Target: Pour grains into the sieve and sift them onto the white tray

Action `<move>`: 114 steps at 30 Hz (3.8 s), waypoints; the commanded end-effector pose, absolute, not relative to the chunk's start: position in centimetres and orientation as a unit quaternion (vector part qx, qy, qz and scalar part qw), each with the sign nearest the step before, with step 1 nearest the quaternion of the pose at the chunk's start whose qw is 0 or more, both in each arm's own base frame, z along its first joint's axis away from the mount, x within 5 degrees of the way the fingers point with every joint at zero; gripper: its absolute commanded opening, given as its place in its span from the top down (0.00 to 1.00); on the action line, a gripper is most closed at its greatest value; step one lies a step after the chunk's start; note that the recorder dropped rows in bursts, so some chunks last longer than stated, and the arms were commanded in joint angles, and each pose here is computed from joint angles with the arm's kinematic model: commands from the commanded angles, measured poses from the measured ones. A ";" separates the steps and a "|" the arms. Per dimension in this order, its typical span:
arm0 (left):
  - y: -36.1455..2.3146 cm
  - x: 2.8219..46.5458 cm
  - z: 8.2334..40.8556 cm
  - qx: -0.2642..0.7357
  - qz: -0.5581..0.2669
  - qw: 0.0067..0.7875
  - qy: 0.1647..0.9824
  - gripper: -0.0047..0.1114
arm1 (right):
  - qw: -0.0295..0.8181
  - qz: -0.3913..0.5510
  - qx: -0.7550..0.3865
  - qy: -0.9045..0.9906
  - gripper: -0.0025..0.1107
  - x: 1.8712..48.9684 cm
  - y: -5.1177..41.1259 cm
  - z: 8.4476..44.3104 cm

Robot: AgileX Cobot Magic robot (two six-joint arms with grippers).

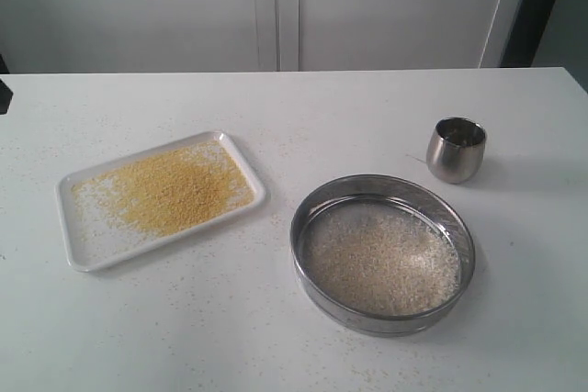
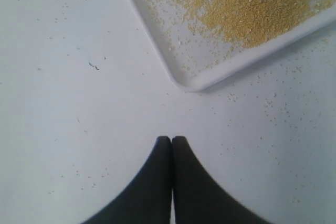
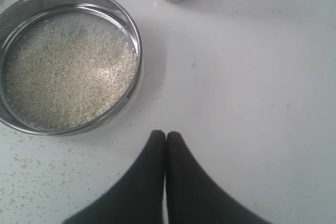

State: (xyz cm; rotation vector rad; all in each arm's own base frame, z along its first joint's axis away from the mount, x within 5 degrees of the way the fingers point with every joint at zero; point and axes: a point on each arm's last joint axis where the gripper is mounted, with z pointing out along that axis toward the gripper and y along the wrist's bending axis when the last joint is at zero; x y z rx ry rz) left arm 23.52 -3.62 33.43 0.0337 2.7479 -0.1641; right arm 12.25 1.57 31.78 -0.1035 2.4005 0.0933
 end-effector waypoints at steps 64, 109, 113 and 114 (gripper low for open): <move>-0.7 7.9 27.9 0.039 -0.019 0.418 0.907 0.96 | 0.362 0.042 -0.026 0.931 0.98 12.2 1.6 31.7; -0.5 5.1 16.4 0.056 -0.004 0.558 0.828 0.96 | 0.362 0.042 -0.026 0.931 0.98 12.2 1.6 31.7; -0.5 5.1 16.4 0.058 -0.003 0.558 0.828 0.96 | 0.362 0.042 -0.026 0.931 0.98 12.2 1.6 31.7; -0.5 5.1 16.4 0.060 -0.002 0.558 0.828 0.96 | 0.362 0.042 -0.026 0.931 0.98 12.2 1.6 31.7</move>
